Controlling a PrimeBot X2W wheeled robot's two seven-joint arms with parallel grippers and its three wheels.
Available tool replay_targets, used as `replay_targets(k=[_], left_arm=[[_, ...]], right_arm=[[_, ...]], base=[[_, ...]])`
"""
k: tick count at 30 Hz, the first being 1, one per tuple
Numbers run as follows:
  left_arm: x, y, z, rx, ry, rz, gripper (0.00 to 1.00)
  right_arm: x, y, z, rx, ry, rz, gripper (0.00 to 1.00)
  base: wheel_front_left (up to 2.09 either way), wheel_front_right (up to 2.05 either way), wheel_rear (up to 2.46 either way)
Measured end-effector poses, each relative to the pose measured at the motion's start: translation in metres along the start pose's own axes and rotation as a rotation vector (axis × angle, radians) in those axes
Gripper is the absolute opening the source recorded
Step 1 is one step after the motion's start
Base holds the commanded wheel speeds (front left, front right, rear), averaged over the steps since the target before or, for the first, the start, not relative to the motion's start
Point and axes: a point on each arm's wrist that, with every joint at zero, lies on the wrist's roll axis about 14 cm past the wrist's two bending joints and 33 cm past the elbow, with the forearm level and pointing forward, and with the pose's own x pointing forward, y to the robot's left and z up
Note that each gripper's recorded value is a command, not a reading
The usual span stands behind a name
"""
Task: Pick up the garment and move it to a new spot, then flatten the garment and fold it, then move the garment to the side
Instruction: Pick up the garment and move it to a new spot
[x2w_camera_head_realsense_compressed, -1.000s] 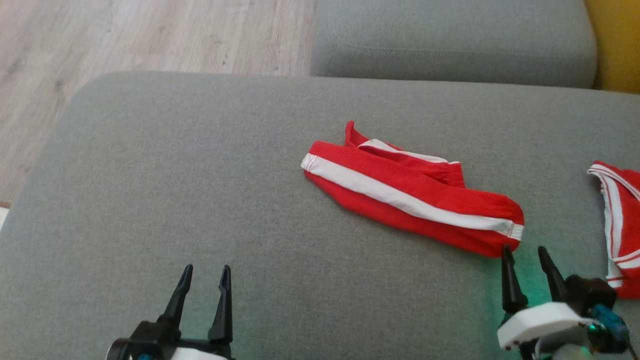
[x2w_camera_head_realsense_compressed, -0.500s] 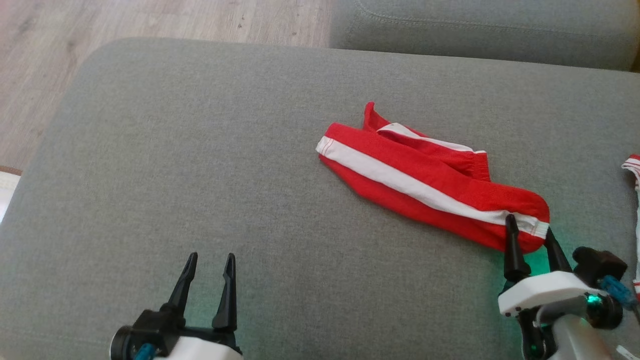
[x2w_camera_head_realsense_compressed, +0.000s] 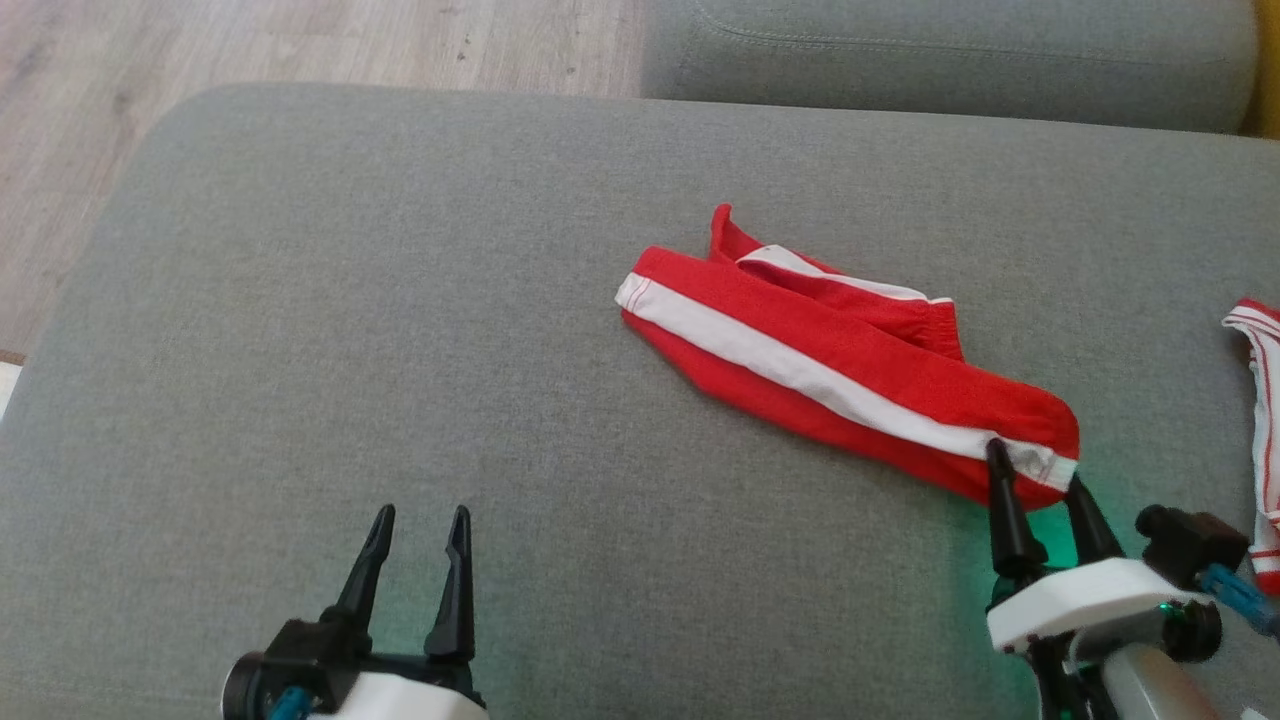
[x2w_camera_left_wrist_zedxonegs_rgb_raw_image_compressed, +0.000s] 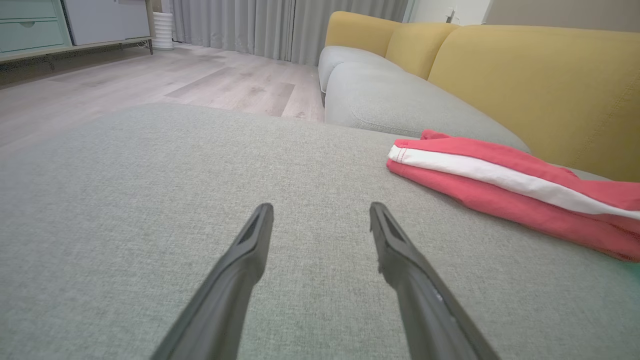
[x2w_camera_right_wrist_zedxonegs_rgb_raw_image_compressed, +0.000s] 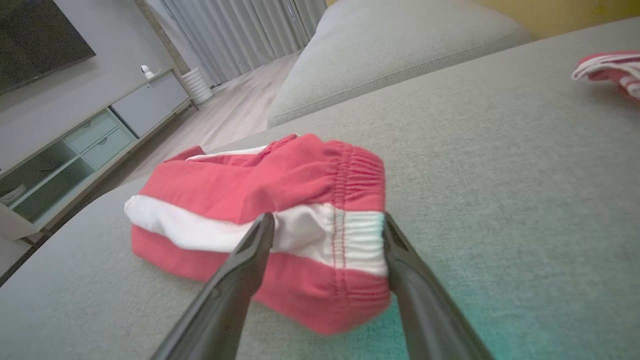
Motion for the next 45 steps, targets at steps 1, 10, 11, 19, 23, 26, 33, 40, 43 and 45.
replay_targets(k=[1,10,11,19,23,26,33,40,43,45], left_arm=[[0.000,-0.001,0.000,0.000,-0.001,-0.002,1.00],[0.000,-0.002,0.004,0.001,-0.013,-0.007,1.00],[0.000,-0.002,0.005,0.001,-0.015,-0.007,1.00],[-0.003,-0.003,0.007,0.001,-0.025,-0.008,1.00],[-0.004,-0.003,0.005,-0.001,-0.020,-0.009,1.00],[-0.003,-0.004,0.005,-0.001,-0.018,-0.012,1.00],[-0.003,-0.004,0.003,-0.001,-0.014,-0.012,1.00],[0.002,-0.009,0.002,-0.023,-0.006,-0.032,1.00],[0.010,-0.020,-0.001,-0.045,0.007,-0.077,1.00],[0.022,-0.032,0.000,-0.056,0.011,-0.120,1.00]], right_arm=[[-0.002,0.002,-0.002,0.004,0.007,0.009,1.00],[-0.009,0.008,0.000,-0.030,0.033,0.089,1.00],[-0.011,0.009,-0.002,-0.032,0.043,0.100,1.00],[-0.025,0.002,-0.007,-0.042,0.083,0.119,1.00],[-0.027,0.002,-0.007,-0.056,0.086,0.129,0.96],[-0.027,0.002,-0.008,-0.051,0.089,0.128,0.85],[-0.026,0.003,-0.011,-0.072,0.100,0.137,0.00],[-0.027,-0.013,-0.006,-0.113,0.090,0.102,0.00],[-0.031,-0.027,-0.001,-0.135,0.084,0.071,0.00],[-0.033,-0.037,0.003,-0.136,0.075,0.045,0.00]], base=[[0.00,0.00,0.00],[0.00,0.00,0.00],[0.00,0.00,0.00],[0.00,0.00,0.00],[0.00,0.00,0.00],[0.00,0.00,0.00],[0.00,0.00,0.00],[0.00,0.00,0.00],[0.00,0.00,0.00],[0.00,0.00,0.00]])
